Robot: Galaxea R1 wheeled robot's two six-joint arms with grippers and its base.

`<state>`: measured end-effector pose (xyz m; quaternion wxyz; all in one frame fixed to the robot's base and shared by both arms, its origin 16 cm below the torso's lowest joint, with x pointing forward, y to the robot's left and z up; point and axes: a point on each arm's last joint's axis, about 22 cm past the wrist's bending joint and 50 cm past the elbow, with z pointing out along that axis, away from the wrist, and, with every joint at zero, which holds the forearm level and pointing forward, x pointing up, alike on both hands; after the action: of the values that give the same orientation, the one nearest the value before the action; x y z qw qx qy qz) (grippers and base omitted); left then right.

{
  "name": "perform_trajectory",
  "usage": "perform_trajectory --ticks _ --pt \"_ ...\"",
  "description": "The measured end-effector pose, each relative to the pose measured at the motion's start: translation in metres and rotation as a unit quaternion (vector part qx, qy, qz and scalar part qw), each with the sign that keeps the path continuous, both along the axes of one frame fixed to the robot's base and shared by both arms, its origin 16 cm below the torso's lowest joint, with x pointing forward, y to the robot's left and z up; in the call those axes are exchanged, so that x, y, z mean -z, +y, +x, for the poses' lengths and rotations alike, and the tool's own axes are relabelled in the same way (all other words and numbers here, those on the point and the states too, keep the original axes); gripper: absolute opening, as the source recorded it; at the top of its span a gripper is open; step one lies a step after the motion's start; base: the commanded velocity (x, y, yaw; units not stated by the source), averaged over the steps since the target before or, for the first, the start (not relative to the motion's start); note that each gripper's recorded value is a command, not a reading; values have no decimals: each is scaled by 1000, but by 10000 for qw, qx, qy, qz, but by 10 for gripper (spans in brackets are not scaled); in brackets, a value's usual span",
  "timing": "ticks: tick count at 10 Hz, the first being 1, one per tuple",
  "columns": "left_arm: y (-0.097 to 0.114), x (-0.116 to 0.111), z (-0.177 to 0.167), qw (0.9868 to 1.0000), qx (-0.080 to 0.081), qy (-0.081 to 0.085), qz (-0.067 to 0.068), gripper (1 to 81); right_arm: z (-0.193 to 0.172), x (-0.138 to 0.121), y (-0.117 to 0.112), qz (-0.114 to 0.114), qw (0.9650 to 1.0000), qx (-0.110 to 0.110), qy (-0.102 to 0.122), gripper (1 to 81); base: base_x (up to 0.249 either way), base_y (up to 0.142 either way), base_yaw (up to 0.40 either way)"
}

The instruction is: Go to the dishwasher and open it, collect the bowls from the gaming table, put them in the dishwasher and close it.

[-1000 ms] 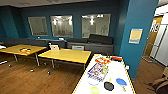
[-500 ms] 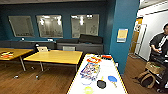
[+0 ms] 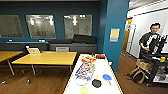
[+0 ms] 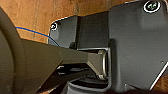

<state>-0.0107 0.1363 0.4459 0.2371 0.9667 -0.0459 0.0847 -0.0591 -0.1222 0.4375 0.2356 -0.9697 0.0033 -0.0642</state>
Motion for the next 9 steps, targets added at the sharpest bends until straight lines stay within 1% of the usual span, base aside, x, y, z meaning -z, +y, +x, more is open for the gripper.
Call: perform_trajectory --ticks 2,5,7,8,9 --pt "1 0 -5 10000 4 38 4 811 3 0 -1 -5 10000 3 -23 811 0 0 0" --pt "0 0 -5 10000 3 35 2 811 2 0 -1 -6 10000 0 -21 811 0 0 0" --pt "0 1 -8 10000 8 53 4 811 0 0 -1 -5 10000 2 -11 811 84 0 0" --pt "1 1 -16 10000 13 91 7 811 -8 0 -1 -5 10000 6 29 811 91 0 0" --pt "1 1 -14 10000 10 78 6 811 -7 0 -1 -3 10000 23 38 811 91 0 0"
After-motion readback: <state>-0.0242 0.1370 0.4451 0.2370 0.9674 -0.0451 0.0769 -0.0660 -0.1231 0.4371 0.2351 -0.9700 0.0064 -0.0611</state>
